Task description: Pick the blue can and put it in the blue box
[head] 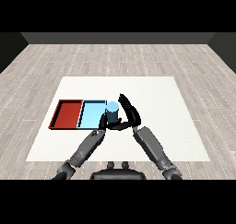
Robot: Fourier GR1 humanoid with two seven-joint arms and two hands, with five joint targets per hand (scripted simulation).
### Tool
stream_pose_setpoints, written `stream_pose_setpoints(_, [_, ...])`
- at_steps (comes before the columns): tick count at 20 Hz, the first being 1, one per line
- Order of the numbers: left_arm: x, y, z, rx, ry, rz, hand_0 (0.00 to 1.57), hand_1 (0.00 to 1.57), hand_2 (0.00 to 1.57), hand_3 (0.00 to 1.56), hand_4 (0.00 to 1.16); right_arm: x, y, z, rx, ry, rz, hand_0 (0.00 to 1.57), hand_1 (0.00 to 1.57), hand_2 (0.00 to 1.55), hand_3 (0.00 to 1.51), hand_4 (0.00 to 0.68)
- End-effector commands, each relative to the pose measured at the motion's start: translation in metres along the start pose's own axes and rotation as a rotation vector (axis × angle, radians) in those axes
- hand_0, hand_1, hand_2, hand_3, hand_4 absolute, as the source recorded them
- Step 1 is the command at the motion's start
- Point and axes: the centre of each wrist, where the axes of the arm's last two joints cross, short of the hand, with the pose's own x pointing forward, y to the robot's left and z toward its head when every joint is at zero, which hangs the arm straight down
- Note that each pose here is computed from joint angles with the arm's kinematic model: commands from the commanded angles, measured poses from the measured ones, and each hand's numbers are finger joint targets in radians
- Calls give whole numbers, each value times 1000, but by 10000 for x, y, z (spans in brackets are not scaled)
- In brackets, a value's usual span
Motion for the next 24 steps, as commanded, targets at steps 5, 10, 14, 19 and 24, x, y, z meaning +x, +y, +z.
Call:
stream_pose_setpoints(5, [45,78,-160,27,-9,-40,1571,1571,1571,1494,1126,207,-174,415,-94,-80,-11,0,0,0,0,0])
stream_pose_setpoints(10, [-74,325,-162,36,7,-81,1571,1571,1571,1489,1121,480,-719,688,-193,-135,-39,0,0,0,0,0])
stream_pose_setpoints(14, [-64,729,-214,85,88,-128,1571,1571,1571,1506,1133,673,-976,792,-246,-208,23,0,0,0,0,0])
stream_pose_setpoints(19, [-112,1277,-245,224,163,-197,1571,1571,1571,1494,1129,737,-1061,927,-298,-146,67,0,0,0,0,0])
stream_pose_setpoints(24, [-202,1729,-339,303,320,-226,1571,1571,1571,1502,1090,508,-990,1048,-351,-141,74,0,0,0,0,0])
